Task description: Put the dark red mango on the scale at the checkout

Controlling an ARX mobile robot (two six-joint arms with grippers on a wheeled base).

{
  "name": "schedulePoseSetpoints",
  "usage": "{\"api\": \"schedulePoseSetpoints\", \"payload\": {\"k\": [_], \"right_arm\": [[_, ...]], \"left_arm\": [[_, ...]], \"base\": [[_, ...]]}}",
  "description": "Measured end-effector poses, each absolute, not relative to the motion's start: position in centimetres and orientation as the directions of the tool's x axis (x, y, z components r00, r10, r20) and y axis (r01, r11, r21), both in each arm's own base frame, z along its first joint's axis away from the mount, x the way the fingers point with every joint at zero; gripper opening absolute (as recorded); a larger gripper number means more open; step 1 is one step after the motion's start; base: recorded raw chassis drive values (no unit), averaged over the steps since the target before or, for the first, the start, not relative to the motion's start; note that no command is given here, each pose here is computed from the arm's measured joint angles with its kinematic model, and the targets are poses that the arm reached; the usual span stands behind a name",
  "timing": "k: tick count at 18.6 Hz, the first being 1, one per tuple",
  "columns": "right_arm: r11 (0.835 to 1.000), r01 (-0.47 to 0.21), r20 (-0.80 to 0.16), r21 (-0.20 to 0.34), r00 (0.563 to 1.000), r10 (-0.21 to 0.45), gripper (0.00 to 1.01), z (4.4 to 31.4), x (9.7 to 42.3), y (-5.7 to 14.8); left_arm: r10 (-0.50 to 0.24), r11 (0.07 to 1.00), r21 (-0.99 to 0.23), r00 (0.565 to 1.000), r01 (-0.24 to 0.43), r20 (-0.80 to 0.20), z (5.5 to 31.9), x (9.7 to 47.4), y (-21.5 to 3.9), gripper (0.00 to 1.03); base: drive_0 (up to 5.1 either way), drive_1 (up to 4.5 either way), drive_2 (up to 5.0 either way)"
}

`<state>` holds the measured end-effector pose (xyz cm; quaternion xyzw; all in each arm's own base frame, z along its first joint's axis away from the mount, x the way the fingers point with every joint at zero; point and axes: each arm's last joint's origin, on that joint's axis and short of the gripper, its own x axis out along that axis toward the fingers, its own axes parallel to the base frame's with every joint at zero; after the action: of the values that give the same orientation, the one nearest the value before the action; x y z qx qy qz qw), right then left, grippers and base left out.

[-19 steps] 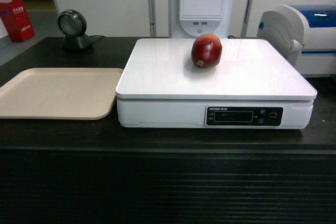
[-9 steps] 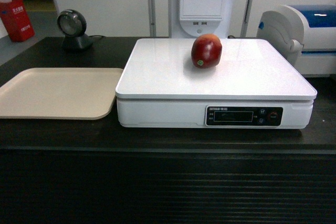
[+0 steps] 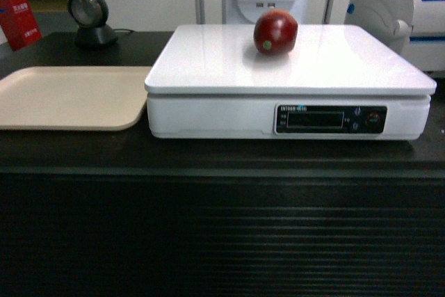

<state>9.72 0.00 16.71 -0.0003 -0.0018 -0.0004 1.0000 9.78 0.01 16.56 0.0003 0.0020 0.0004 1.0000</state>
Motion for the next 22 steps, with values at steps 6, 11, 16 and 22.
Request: {"api": "schedulePoseSetpoints", "payload": {"k": [6,11,16,22], "right_arm": [[1.0,0.0,0.004,0.0,1.0,0.0,0.98,16.71,9.72,0.0],[1.0,0.0,0.006,-0.001,1.0,0.0,0.98,16.73,9.72,0.0],[1.0,0.0,0.005,-0.001,1.0,0.0,0.98,16.72,9.72,0.0],[1.0,0.0,0.004,-0.001,1.0,0.0,0.98,16.71,9.72,0.0]], "left_arm": [[0.001,1.0,0.001,1.0,-0.001,-0.004,16.56,9.78,0.01,0.98],[0.002,1.0,0.0,1.0,-0.002,-0.004,16.56,9.78,0.01,0.98],[0.002,1.0,0.0,1.0,-0.002,-0.004,16.56,9.78,0.01,0.98],[0.002,1.0,0.0,1.0,-0.002,-0.004,16.56,9.78,0.01,0.98]], "base": [[0.0,0.0,0.0],[0.0,0.0,0.0],[0.0,0.0,0.0],[0.0,0.0,0.0]]}}
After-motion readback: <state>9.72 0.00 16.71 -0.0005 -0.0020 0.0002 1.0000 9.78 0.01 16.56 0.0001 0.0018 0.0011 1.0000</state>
